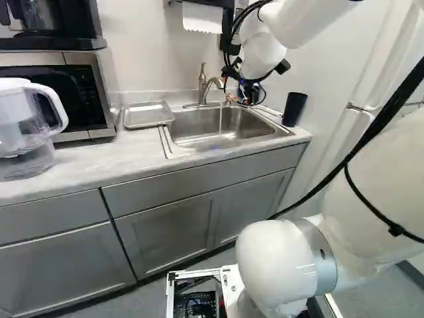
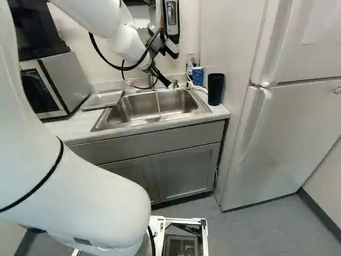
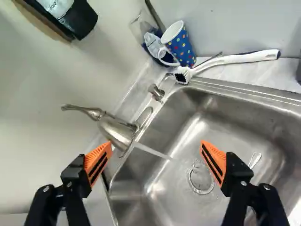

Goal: Rinse the cup and place it in the tray

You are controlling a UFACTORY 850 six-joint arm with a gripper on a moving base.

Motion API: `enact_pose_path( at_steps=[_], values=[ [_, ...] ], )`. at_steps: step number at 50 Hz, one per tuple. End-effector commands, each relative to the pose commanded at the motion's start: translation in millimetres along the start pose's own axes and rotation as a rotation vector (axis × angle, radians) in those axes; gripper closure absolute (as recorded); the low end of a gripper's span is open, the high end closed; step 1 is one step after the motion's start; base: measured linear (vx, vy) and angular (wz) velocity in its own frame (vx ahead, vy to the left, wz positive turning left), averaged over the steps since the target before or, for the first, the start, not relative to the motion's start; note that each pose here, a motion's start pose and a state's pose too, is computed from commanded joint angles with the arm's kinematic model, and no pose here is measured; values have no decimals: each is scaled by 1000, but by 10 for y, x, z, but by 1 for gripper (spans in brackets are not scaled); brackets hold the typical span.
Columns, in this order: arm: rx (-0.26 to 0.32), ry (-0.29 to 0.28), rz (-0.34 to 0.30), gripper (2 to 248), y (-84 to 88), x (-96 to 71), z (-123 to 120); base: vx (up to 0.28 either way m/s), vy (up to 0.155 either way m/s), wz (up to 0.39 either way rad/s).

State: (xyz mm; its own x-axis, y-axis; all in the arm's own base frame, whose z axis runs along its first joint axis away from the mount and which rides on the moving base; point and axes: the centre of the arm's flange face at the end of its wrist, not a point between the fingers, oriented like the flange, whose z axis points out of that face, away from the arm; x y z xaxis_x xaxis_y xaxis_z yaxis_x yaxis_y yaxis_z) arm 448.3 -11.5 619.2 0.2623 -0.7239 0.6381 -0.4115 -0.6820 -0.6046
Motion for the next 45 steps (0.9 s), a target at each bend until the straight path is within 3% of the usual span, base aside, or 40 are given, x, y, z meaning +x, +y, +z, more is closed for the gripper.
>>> enact_pose_path(
  at_steps=[45],
  values=[
    [-122, 165, 151, 3, 120, 139, -19, 0, 0, 0]
  ],
)
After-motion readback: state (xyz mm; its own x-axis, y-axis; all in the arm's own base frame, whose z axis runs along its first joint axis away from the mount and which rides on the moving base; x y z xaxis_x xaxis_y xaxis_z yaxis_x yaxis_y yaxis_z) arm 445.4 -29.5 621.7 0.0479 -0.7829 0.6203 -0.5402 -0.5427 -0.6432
